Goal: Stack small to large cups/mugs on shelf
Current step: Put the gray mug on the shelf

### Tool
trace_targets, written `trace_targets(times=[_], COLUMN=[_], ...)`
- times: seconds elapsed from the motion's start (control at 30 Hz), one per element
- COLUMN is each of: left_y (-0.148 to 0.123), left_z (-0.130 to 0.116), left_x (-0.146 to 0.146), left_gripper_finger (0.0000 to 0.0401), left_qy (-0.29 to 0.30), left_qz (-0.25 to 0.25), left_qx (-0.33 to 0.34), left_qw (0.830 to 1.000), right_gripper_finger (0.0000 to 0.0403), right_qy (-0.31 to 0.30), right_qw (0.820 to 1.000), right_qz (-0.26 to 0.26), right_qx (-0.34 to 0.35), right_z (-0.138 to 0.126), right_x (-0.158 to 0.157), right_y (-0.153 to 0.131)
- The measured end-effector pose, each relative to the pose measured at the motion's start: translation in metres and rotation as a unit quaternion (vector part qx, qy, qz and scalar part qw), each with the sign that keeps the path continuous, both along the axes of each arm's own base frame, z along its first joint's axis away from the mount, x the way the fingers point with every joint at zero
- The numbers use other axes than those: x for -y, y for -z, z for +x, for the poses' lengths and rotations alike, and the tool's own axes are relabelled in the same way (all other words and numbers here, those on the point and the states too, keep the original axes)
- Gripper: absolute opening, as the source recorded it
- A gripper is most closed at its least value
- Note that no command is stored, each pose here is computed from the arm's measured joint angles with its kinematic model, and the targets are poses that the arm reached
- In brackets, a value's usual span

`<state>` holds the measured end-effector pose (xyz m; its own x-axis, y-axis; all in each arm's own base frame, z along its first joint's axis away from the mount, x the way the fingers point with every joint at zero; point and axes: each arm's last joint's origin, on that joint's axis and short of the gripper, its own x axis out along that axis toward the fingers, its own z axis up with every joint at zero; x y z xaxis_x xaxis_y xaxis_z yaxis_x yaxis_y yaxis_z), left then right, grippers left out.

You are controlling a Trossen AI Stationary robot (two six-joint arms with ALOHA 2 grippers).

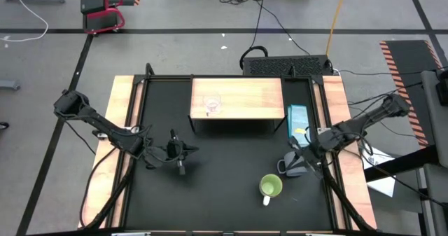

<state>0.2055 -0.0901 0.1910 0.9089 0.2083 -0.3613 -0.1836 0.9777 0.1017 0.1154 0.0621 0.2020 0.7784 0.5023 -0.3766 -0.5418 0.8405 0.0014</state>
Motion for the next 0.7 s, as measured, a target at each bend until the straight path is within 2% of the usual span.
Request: trace_targets(times=[0.23,0.53,0.7], left_y=[0.000,0.000,0.000], left_z=[0.000,0.000,0.000], left_x=[0.000,0.000,0.000], left_gripper_finger=[0.0008,0.0008,0.0008], left_qy=[-0.001,-0.002,-0.003], left_qz=[-0.002,-0.004,-0.008], left_qx=[0.000,0.001,0.002], left_qw=[1.000,1.000,1.000], right_gripper_finger=[0.0000,0.0000,0.0000], right_qy=[0.027,0.080,0.066], right_qw=[0.999,0.993,0.993], right_qz=[-0.020,-0.042,-0.038], right_qx=[-0.026,-0.073,-0.086], right_z=[-0.007,-0.014,-0.019], right_x=[-0.010,-0.022,-0.033], right_y=[-0.013,-0.003,-0.004])
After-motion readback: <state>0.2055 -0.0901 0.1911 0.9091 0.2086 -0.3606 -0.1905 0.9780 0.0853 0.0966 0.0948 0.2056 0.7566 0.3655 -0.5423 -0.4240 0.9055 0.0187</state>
